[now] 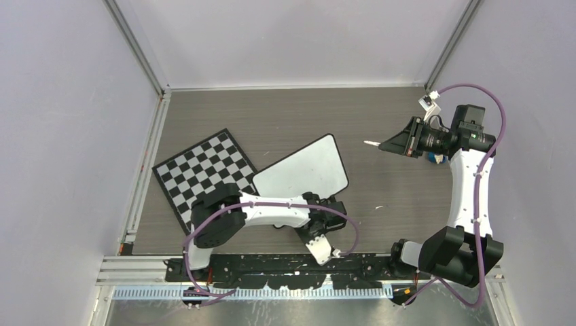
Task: Write a sentence on the whiteboard
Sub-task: Move the whiteboard stand to the center of the board.
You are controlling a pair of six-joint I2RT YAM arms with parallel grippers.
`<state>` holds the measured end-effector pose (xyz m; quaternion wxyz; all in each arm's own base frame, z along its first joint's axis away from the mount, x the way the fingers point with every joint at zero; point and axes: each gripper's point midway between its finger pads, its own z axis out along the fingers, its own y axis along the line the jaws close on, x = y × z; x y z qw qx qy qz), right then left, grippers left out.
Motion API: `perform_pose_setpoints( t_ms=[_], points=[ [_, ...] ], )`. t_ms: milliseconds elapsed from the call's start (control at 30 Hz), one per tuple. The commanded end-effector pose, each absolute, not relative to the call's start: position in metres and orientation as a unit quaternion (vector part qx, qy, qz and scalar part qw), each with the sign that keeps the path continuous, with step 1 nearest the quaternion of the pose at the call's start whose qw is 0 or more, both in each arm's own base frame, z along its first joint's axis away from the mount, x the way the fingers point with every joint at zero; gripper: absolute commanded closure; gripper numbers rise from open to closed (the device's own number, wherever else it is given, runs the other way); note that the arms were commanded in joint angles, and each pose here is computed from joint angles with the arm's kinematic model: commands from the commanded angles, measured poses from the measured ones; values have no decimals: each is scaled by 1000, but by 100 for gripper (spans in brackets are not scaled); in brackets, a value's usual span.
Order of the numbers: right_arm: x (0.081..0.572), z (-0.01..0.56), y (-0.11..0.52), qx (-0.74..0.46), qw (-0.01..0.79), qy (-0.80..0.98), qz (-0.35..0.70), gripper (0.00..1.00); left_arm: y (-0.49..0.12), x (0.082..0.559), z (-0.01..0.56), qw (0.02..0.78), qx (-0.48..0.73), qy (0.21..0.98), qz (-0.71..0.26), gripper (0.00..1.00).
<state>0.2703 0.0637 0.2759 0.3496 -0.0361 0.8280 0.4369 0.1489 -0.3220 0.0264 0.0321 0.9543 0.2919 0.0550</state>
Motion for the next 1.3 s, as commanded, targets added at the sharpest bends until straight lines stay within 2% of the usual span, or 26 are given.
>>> perform_pose_setpoints(
  t_ms=[0,467,633,733,800,900,1067,1133,1267],
  points=[
    [274,280,64,-49,362,819,443,100,-344,159,32,42,966,249,57,95],
    [276,283,61,-47,366,817,444,100,-407,210,37,71,975,201,61,99],
    [278,281,59,-44,363,819,442,100,-415,243,34,80,974,200,73,98],
    [278,280,59,-42,362,820,441,100,-416,253,34,88,973,200,72,94],
    [279,280,59,-41,362,820,440,100,-420,253,38,106,971,203,71,80],
    [279,280,58,-40,365,821,437,100,-427,241,50,137,966,207,66,49],
    [284,292,56,-26,393,816,423,100,-436,205,83,172,958,226,32,8],
    [287,300,55,-18,406,812,418,100,-432,194,96,172,953,250,21,1],
    [289,313,50,-21,421,817,394,100,-409,168,122,163,927,338,-29,0]
  ],
)
